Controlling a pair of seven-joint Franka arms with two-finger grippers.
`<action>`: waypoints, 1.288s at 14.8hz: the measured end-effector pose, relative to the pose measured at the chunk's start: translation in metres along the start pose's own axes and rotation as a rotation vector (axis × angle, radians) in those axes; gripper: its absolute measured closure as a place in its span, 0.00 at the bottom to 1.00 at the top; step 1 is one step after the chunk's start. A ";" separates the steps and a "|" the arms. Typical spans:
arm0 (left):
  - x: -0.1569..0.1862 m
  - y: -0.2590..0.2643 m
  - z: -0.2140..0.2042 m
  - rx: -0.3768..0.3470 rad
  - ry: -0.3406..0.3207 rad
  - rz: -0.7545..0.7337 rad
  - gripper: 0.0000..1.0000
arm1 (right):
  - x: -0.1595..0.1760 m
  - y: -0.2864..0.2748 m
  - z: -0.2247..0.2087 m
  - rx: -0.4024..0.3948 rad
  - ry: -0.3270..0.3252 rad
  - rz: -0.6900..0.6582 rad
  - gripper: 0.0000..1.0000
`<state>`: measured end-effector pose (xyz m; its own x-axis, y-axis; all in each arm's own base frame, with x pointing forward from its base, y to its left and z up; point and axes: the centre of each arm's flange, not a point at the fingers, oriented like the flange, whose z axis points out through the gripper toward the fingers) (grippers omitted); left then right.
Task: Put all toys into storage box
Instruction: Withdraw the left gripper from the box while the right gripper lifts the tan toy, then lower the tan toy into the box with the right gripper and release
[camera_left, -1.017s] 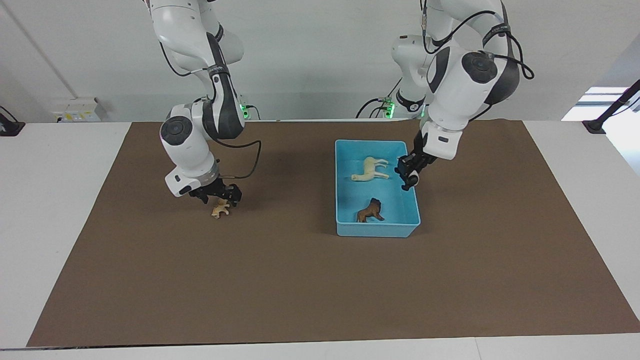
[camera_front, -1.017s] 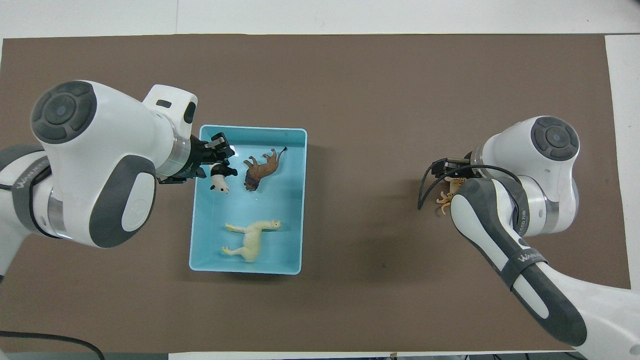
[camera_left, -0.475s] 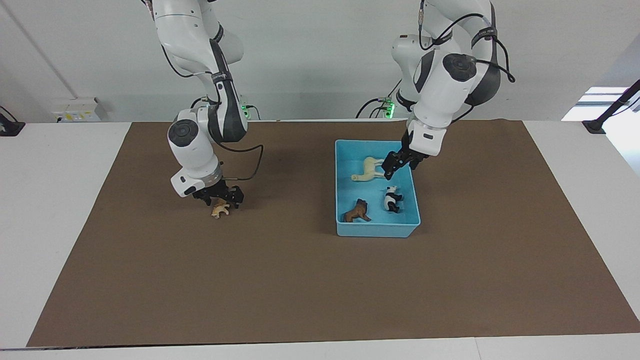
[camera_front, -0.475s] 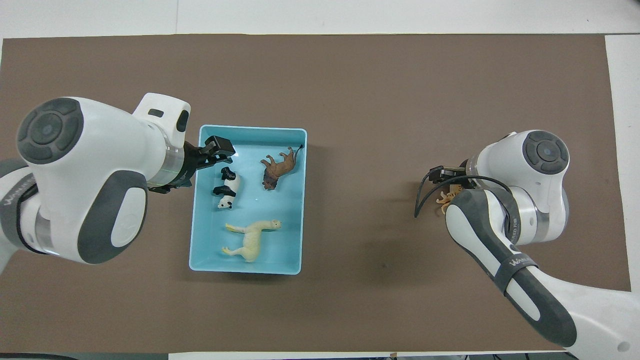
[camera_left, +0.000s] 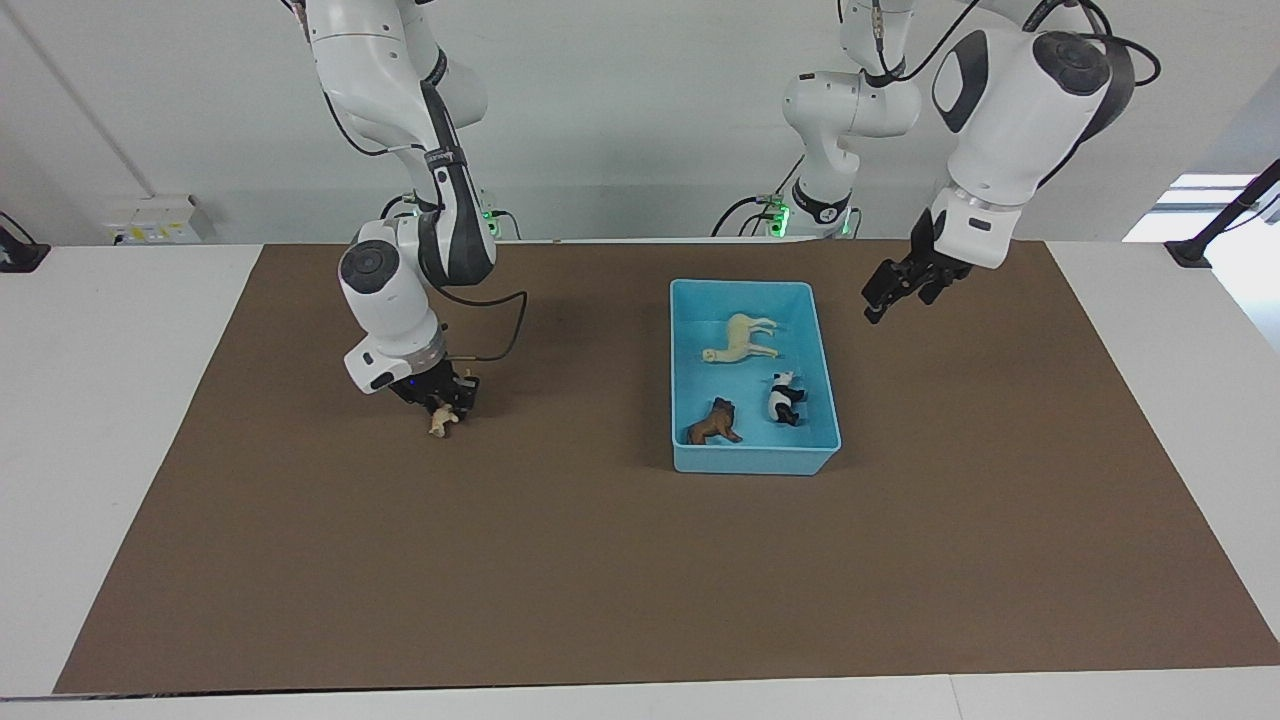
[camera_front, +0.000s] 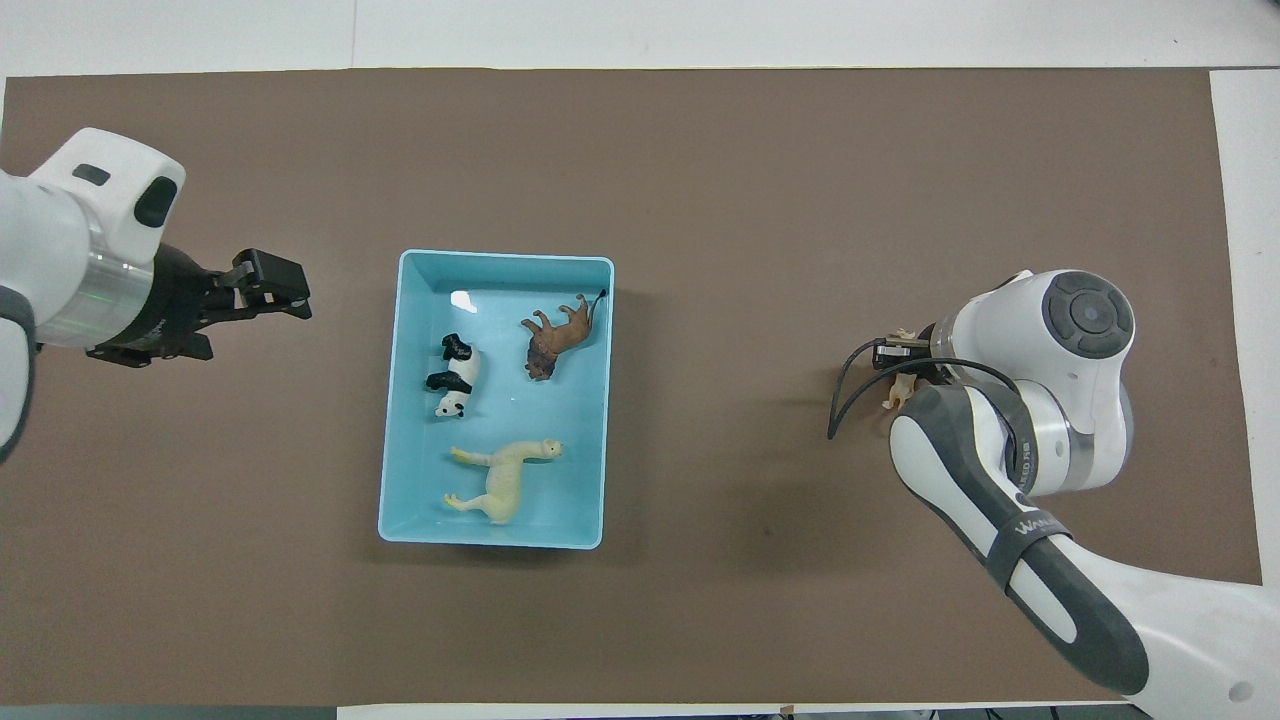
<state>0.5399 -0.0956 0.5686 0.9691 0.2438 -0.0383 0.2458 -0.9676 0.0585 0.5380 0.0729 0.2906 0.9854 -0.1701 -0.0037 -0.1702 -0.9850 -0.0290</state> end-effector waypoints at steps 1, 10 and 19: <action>0.003 -0.014 -0.011 0.011 -0.013 0.051 0.00 | 0.002 -0.001 -0.002 0.001 0.003 0.000 0.74; 0.031 -0.070 -0.031 0.029 -0.076 0.173 0.00 | 0.061 -0.060 -0.183 0.085 -0.022 0.039 0.74; 0.029 -0.063 -0.037 0.052 -0.095 0.236 0.00 | -0.029 -0.326 -0.226 0.239 0.055 0.087 0.74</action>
<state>0.5535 -0.0252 0.6006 0.9923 0.0057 -0.1237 0.0090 -0.9996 0.0261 0.5642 0.3923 0.5259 0.9645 -0.2613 0.0372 -0.2424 -0.9330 -0.2661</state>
